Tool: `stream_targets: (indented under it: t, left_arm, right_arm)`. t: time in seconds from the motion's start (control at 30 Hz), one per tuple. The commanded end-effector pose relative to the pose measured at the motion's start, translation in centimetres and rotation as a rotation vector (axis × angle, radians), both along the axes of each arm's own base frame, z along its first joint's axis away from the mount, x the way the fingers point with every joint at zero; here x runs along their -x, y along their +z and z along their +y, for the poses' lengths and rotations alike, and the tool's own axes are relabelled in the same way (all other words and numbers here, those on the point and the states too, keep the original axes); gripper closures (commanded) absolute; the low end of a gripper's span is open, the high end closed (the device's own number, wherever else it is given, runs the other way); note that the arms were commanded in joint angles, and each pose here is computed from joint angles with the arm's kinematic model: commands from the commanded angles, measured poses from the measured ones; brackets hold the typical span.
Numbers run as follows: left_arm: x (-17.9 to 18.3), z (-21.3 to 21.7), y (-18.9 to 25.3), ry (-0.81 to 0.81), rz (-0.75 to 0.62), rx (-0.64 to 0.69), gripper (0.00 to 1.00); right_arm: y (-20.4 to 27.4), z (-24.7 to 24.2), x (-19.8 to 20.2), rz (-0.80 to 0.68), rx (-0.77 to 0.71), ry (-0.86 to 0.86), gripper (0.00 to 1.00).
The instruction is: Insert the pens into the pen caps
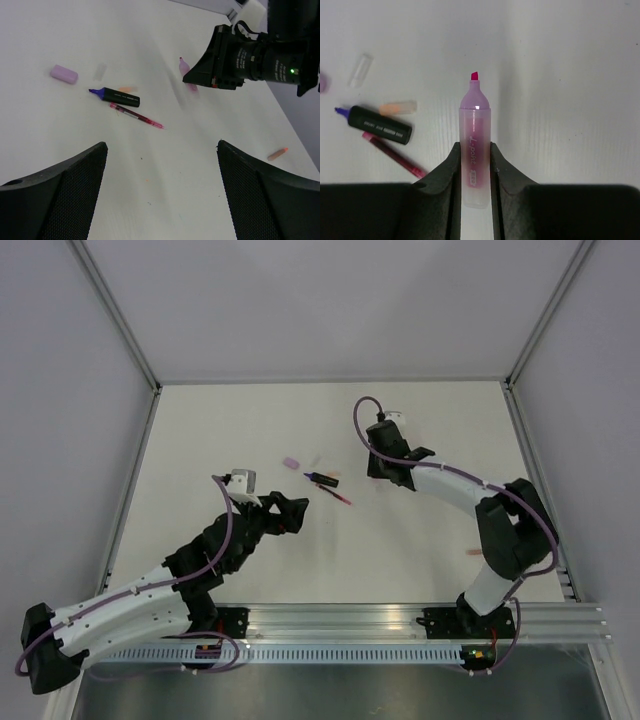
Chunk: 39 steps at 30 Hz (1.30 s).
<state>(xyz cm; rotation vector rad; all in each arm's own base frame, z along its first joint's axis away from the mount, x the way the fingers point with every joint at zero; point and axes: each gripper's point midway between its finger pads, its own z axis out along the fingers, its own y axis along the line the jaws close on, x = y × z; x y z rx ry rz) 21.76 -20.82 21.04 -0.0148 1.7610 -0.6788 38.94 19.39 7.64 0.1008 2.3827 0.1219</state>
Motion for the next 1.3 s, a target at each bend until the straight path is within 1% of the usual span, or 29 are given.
stream_targets:
  t: [0.0, 0.03, 0.1, 0.13, 0.17, 0.2, 0.23, 0.27, 0.3, 0.37, 0.4, 0.47, 0.53, 0.63, 0.8, 0.97, 1.1, 1.2, 1.27]
  left_arm:
    - [0.1, -2.2, 2.9, -0.082, 0.049, 0.112, 0.05]
    - [-0.4, -2.3, 2.8, -0.074, 0.063, 0.108, 0.05]
    - [-1.0, -3.4, 2.5, -0.1, 0.116, 0.075, 0.06]
    - [-1.5, -3.6, 2.5, -0.096, 0.141, 0.085, 0.07]
    - [-1.9, -4.0, 3.4, -0.108, 0.144, 0.102, 0.07]
    - [-1.8, -4.7, 3.4, -0.148, 0.165, 0.112, 0.08]
    - [-2.6, -4.9, 3.2, -0.147, 0.181, 0.115, 0.09]
    - [-2.8, -5.2, 4.1, -0.163, 0.169, 0.127, 0.11]
    - [-2.8, -5.6, 4.3, -0.196, 0.167, 0.127, 0.17]
    - [-3.4, -5.5, 4.6, -0.189, 0.164, 0.125, 0.2]
    - [-3.6, -5.3, 4.7, -0.185, 0.158, 0.123, 0.22]
    - [-4.0, -4.9, 4.5, -0.166, 0.158, 0.124, 0.22]
    - [-4.1, -4.9, 4.9, -0.173, 0.141, 0.14, 0.22]
    - [-3.8, -5.3, 4.5, -0.206, 0.133, 0.15, 0.22]
    - [-4.3, -5.4, 3.3, -0.183, 0.152, 0.142, 0.24]
    - [-4.1, -6.0, 2.6, -0.209, 0.174, 0.154, 0.29]
    - [-4.2, -6.2, 2.1, -0.207, 0.184, 0.169, 0.3]
    - [-4.1, -6.4, 2.1, -0.217, 0.177, 0.177, 0.33]
    - [-4.1, -6.5, 2.1, -0.222, 0.175, 0.181, 0.39]
  right_arm:
    - [2.7, 1.5, 1.3, -0.099, -0.138, 0.09, 1.0]
    - [3.4, 1.9, 1.3, -0.134, -0.176, 0.102, 1.0]
    - [4.0, 2.6, 2.9, -0.149, -0.256, 0.141, 1.0]
    - [5.0, 3.2, 3.1, -0.179, -0.3, 0.161, 1.0]
    - [7.0, 4.3, 3.7, -0.224, -0.367, 0.205, 1.0]
    - [7.0, 4.7, 4.4, -0.227, -0.389, 0.224, 1.0]
    - [7.9, 5.2, 4.9, -0.249, -0.411, 0.244, 1.0]
    - [9.9, 6.3, 5.8, -0.297, -0.443, 0.282, 1.0]
    - [10.1, 6.6, 6.5, -0.309, -0.446, 0.301, 1.0]
    - [12.4, 7.4, 7.6, -0.374, -0.484, 0.336, 1.0]
    - [12.2, 8.1, 8.7, -0.372, -0.493, 0.361, 1.0]
    - [13.8, 8.8, 9.5, -0.416, -0.542, 0.381, 1.0]
    - [14.2, 9.8, 10.6, -0.42, -0.572, 0.412, 1.0]
    - [14.6, 11.0, 11.5, -0.416, -0.606, 0.446, 1.0]
    - [15.2, 12.5, 13.2, -0.415, -0.647, 0.492, 1.0]
    - [15.9, 12.7, 13.9, -0.433, -0.656, 0.501, 1.0]
    - [16.1, 12.9, 14.3, -0.436, -0.663, 0.51, 1.0]
    - [16.2, 13.2, 14.6, -0.437, -0.67, 0.522, 1.0]
    - [16.1, 13.4, 14.7, -0.434, -0.673, 0.526, 1.0]
